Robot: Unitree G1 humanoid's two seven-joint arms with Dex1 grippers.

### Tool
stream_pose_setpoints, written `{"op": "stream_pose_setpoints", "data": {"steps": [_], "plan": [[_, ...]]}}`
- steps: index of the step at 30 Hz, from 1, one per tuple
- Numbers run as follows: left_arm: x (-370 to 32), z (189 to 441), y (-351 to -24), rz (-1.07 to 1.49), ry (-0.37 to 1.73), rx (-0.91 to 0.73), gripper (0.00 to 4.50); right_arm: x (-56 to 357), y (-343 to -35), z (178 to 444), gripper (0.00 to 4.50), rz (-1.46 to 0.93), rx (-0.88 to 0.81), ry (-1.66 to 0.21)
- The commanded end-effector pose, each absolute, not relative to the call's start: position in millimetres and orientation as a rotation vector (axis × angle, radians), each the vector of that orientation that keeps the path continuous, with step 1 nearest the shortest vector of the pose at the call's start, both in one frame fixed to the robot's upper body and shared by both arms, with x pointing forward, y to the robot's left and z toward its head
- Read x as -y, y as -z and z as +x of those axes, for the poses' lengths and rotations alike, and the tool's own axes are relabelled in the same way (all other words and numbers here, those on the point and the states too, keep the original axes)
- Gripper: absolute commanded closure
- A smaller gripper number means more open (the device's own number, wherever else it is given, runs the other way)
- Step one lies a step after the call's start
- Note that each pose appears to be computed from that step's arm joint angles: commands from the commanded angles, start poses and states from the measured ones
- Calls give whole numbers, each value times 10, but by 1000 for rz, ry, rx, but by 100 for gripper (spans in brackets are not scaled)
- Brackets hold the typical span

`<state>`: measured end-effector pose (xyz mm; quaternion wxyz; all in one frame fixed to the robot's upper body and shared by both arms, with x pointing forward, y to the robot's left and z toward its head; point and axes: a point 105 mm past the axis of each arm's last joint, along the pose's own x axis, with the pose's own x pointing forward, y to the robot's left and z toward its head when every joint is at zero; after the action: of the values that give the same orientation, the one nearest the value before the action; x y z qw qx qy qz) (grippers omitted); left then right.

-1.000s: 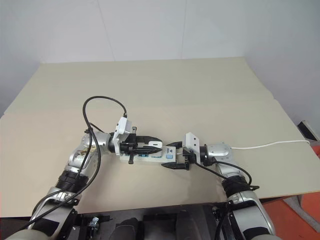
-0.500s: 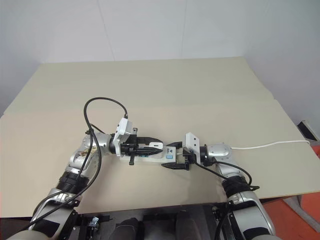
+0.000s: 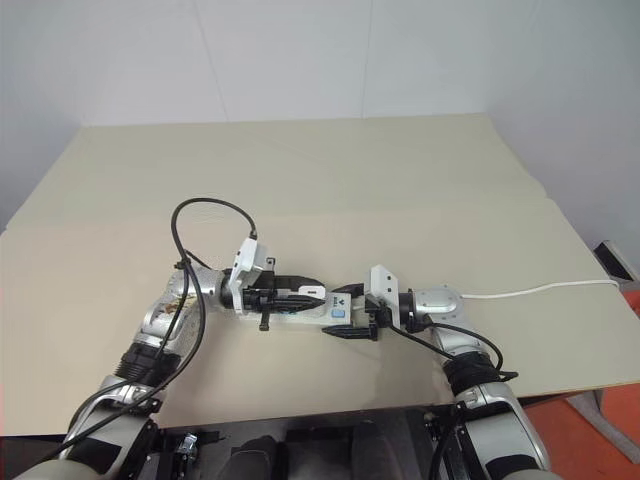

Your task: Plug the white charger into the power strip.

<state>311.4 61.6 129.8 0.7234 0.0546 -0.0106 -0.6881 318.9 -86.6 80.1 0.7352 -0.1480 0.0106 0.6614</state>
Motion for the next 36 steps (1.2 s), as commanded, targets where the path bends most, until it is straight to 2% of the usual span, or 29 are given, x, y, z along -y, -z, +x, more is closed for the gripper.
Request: {"op": "stream_pose_setpoints", "data": {"steps": [1,14,29,36], "plan": [[-660,3182,-1367,164,1498,44,346,837,-640,3115,107,-333,-92,-1479],[-764,3059,-1124,236,1548,-21,346,845,-642,3111,107,-331,-92,-1477],[-939,3056,-846,248,1497,-127,346,840,-646,3113,107,-333,-94,-1485],[-926,3052,-847,253,1506,-127,346,844,-641,3108,107,-333,-95,-1482]]}}
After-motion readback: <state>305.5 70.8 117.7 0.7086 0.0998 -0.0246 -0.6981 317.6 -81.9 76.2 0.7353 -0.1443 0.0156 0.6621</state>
